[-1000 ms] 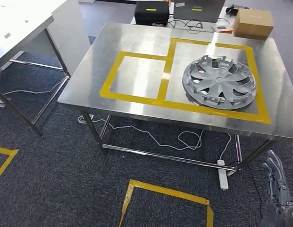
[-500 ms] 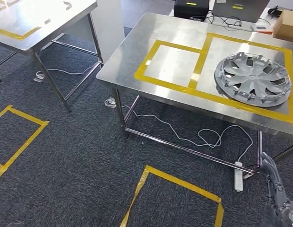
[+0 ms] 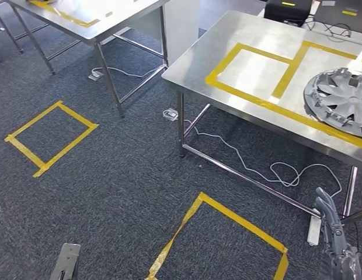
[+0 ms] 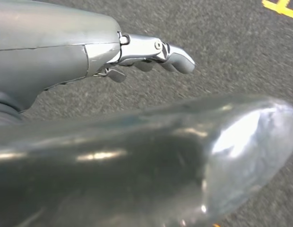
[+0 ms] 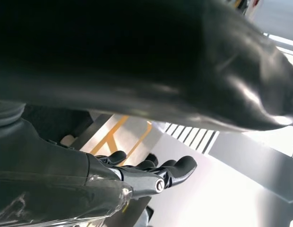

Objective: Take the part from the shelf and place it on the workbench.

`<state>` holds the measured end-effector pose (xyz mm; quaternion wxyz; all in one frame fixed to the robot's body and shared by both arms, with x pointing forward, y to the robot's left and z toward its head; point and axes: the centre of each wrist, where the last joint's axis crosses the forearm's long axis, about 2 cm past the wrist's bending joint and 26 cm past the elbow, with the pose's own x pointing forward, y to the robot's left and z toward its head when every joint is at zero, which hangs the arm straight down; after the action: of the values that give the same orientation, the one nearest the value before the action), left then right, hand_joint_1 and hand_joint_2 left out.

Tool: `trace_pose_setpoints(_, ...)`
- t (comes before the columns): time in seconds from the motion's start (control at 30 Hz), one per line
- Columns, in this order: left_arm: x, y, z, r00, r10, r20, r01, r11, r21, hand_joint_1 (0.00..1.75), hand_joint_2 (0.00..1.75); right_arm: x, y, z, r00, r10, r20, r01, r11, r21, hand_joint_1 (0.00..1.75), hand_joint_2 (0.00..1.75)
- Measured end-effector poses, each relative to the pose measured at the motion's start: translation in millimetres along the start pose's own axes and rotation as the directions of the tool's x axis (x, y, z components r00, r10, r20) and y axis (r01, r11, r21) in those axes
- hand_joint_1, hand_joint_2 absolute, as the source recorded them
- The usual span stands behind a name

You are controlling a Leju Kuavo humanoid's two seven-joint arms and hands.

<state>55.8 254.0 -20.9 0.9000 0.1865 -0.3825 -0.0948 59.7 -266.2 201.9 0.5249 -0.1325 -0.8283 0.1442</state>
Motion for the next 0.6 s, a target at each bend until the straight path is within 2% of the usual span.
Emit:
trace_pose_setpoints(0.3, 2.5, -6.6, 5.6, 0.999, -0.009, 0.036, 0.010, 1.000, -0.023, 0.00, 0.00, 0.0, 0.3, 1.0, 1.000, -0.004, 0.002, 0.004, 1.000, 0.010, 0.00, 0.00)
trace_pose_setpoints(0.47, 3.7, -9.3, 6.2, 0.998, 0.030, 0.063, -0.030, 1.000, -0.001, 0.00, 0.00, -1.0, 0.1, 1.0, 1.000, -0.008, 0.012, 0.008, 1.000, 0.017, 0.00, 0.00)
trace_pose_setpoints(0.6, -2.4, -8.5, 5.8, 0.995, 0.088, 0.045, -0.089, 0.995, 0.038, 0.00, 0.00, -2.6, -0.8, 2.4, 1.000, -0.016, 0.014, 0.016, 0.999, 0.028, 0.00, 0.00)
